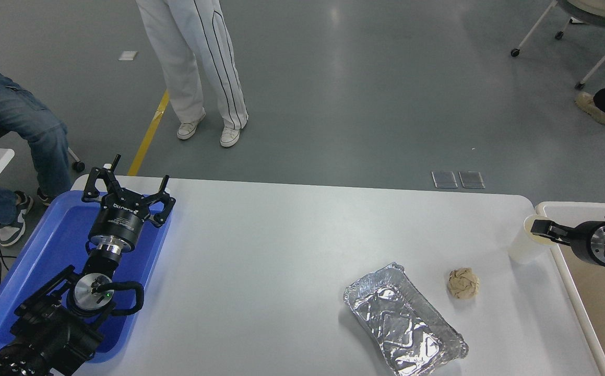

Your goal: Pick up paper cup place in dustbin

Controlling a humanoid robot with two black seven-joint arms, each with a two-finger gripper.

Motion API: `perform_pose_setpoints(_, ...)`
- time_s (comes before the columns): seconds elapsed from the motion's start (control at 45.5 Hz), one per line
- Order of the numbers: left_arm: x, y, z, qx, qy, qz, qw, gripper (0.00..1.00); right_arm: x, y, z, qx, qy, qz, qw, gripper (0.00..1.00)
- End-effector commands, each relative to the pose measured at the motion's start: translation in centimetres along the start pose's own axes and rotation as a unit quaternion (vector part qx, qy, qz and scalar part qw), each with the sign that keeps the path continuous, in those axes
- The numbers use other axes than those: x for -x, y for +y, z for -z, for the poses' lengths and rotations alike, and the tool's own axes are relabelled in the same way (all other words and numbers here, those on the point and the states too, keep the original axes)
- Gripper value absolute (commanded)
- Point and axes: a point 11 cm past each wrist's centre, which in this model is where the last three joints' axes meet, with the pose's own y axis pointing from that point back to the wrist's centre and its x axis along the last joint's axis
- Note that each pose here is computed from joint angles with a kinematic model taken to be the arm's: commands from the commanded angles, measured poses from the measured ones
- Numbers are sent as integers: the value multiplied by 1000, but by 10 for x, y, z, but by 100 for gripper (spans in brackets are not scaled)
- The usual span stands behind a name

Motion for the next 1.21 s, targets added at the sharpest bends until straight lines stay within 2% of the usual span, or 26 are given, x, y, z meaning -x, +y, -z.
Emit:
perform_pose_setpoints(0.0,0,0,0,0,0,0,1000,100,7,-2,5,-5,-3,9,1000,43)
perform_pose_setpoints(0.242,0,0,0,0,0,0,1000,100,11,-3,5,-6,-3,18,1000,1)
perform_pose_setpoints(0.264,0,0,0,0,0,0,1000,100,11,-3,5,-6,-3,18,1000,0)
perform_pose_setpoints(0.747,0,0,0,0,0,0,1000,100,-6,14,4,-15,-23,41,999,0)
perform_pose_setpoints(0.879,0,0,0,0,0,0,1000,100,-9,33,-1,-24,-33,75,996,0)
perform_pose_setpoints(1.187,0,0,0,-1,-1,1,1000,100,-45,78,13,-45,-33,143,988,0)
